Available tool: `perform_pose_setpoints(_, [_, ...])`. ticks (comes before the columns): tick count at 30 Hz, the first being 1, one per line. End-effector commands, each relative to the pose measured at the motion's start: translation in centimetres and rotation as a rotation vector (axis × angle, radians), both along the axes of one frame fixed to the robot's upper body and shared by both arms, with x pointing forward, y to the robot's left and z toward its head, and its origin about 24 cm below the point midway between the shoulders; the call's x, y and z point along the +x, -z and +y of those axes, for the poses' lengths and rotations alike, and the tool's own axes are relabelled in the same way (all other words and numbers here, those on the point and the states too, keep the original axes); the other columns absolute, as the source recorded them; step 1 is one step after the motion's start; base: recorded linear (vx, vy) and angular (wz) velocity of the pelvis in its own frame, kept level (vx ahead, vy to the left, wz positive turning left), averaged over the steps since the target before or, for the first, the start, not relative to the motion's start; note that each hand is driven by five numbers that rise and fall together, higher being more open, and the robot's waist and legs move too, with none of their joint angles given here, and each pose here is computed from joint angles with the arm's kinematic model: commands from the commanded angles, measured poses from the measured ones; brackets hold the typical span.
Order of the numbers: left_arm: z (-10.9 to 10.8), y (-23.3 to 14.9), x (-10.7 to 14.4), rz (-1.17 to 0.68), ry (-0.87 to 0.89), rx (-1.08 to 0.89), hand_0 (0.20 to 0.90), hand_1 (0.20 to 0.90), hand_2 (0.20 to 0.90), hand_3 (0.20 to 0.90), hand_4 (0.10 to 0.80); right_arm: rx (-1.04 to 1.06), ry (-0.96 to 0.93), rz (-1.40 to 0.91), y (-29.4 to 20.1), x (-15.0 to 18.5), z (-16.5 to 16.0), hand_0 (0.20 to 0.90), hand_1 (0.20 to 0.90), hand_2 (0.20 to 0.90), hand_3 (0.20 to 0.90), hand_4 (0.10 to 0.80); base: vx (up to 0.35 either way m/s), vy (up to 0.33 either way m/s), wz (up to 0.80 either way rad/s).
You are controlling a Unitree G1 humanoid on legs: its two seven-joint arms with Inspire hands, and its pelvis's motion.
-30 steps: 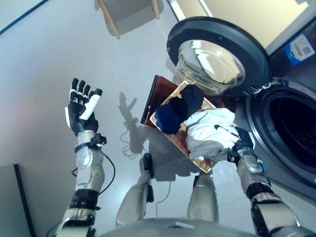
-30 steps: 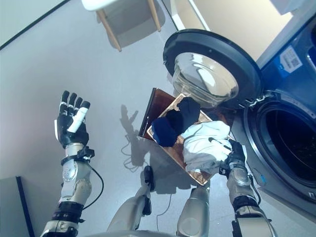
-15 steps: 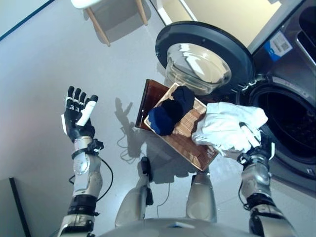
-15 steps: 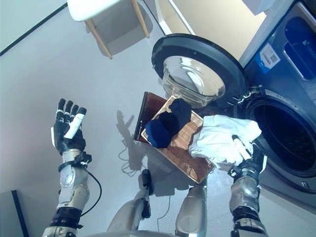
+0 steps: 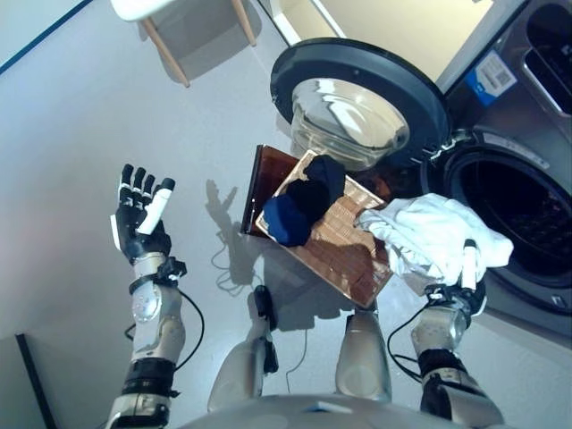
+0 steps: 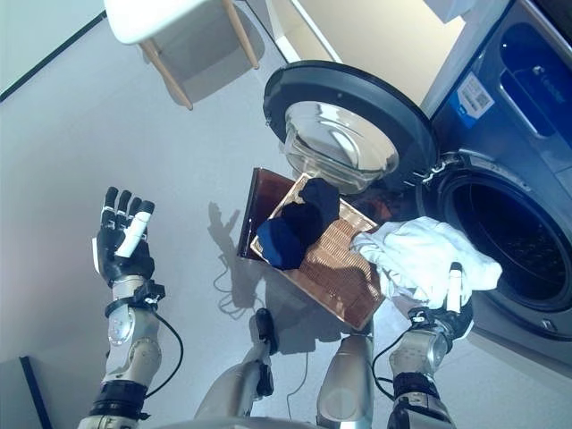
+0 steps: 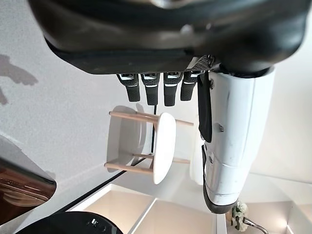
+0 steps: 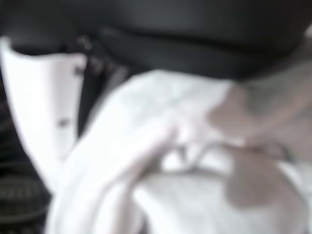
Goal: Pick up the clothes and place them into the washing machine
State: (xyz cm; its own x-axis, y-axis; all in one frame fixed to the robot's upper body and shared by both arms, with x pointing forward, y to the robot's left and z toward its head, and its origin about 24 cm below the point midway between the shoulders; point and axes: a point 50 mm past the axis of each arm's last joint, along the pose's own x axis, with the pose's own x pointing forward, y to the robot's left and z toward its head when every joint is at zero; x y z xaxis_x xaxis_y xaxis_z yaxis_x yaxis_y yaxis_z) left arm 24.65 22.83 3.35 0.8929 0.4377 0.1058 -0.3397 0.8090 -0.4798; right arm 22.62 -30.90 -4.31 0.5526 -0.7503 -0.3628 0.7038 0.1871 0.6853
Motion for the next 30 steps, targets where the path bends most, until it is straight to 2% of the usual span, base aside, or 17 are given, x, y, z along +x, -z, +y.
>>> perform_pose_setpoints(1, [1.9, -4.3, 0.1, -0.227, -0.081, 0.067, 0.9, 0.9, 0.9, 0.9, 0.8, -0.208, 0.192, -0.176, -6.3, 0.7, -5.7, 0.2, 0.2, 0.2, 0.2, 0.3, 0.0, 0.0, 0.0])
perform_pose_setpoints(9, [1.4, -5.2, 0.3, -0.26, -0.037, 0.105, 0.9, 0.9, 0.9, 0.9, 0.8, -0.284, 0.406, -0.354, -14.0, 1.3, -10.7, 0.2, 0.2, 0.2, 0.2, 0.3, -0.002, -0.001, 0.03])
perform_pose_setpoints(16, [0.8, -6.0, 0.7, -0.301, 0.0, 0.103, 0.9, 0.9, 0.9, 0.9, 0.8, -0.338, 0.507, -0.369, -19.3, 0.8, -14.0, 0.2, 0.2, 0.2, 0.2, 0.3, -0.007, -0.006, 0.02])
perform_pose_setpoints(20, [0.6, -6.7, 0.7, -0.33, 0.005, 0.107, 0.9, 0.9, 0.9, 0.9, 0.8, -0.378, 0.589, -0.372, -22.7, -0.6, -16.0, 0.2, 0.2, 0.2, 0.2, 0.3, 0.001, -0.012, 0.05])
perform_pose_setpoints(30, [1.1, -8.1, 0.4, -0.388, -0.044, 0.109, 0.9, 0.9, 0.9, 0.9, 0.8, -0.482, 0.747, -0.418, -27.7, -4.5, -18.2, 0.2, 0.2, 0.2, 0.2, 0.3, 0.004, 0.002, 0.04])
